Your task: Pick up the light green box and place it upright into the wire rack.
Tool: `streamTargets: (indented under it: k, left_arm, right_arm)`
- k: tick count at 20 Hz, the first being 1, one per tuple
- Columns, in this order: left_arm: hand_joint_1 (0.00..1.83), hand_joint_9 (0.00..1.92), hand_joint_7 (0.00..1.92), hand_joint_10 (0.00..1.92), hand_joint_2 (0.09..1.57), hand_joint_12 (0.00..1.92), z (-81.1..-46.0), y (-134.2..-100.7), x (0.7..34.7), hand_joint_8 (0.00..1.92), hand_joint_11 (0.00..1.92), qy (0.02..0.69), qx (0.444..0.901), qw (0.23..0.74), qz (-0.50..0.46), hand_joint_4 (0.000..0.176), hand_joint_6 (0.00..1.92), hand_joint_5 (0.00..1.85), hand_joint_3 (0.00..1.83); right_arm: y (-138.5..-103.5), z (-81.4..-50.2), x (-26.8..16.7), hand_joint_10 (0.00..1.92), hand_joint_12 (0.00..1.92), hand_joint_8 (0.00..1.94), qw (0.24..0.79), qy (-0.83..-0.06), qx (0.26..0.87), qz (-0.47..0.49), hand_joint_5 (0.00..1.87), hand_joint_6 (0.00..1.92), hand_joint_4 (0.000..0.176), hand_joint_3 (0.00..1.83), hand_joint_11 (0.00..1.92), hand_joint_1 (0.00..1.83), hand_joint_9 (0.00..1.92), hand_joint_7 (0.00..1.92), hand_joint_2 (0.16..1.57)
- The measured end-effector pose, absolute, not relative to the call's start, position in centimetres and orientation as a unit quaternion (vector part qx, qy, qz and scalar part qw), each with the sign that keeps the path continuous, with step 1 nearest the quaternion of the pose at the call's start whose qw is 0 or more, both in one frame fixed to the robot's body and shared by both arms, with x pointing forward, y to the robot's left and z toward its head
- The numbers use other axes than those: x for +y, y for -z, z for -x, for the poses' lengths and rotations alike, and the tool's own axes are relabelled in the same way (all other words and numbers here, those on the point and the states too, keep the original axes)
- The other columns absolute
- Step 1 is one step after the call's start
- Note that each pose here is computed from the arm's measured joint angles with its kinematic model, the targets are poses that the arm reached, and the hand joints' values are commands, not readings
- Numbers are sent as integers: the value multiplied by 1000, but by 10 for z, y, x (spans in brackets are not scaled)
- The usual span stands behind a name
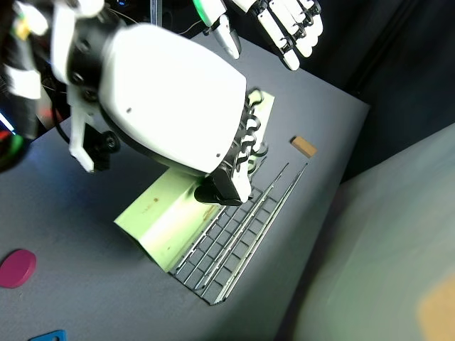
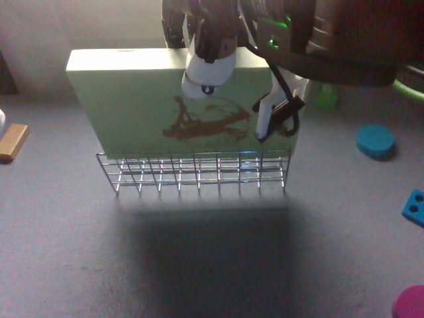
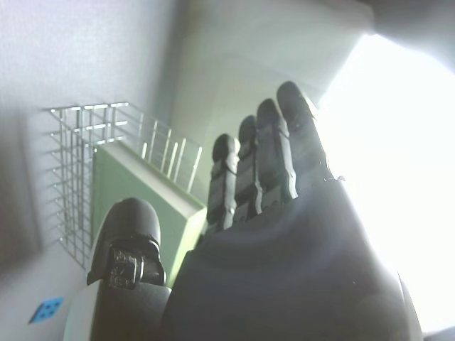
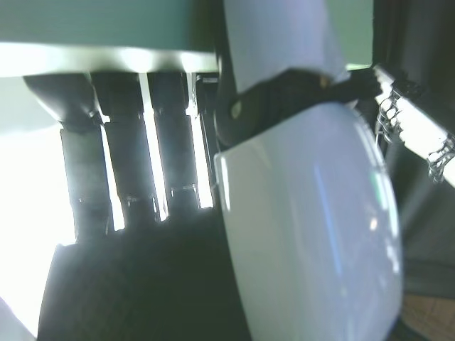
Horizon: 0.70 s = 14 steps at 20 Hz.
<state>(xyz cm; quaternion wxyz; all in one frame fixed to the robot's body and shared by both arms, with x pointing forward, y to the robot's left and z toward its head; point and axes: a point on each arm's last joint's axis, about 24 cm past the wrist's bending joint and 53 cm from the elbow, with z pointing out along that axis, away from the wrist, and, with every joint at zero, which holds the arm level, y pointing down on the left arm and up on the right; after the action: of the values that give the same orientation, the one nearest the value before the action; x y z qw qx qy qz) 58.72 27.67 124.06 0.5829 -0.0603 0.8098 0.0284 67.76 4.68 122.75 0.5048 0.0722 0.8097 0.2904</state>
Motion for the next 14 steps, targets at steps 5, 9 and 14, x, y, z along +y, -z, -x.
streamTargets:
  k: [5, 9, 14]
  left_arm:
    - [0, 87, 87, 0, 1461, 354, -587, -1241, 277, 0, 0, -29, 810, 583, 60, 29, 3, 131, 1]
    - [0, 84, 92, 0, 1461, 352, -587, -1240, 277, 2, 0, -29, 810, 582, 61, 29, 3, 130, 1]
    - [0, 91, 108, 3, 1454, 347, -588, -1240, 278, 7, 0, -29, 810, 582, 62, 28, 6, 141, 0]
  right_arm:
    - [-1216, -685, 47, 939, 1584, 555, 504, -283, 813, -71, 1017, 906, 0, 1, 829, 1271, 1110, 1293, 1041]
    - [-1210, -684, 49, 939, 1584, 550, 501, -281, 816, -68, 1017, 915, 0, 2, 828, 1269, 1110, 1292, 1042]
    - [-1192, -684, 52, 939, 1586, 542, 489, -280, 823, -69, 1013, 929, 0, 2, 829, 1268, 1107, 1291, 1043]
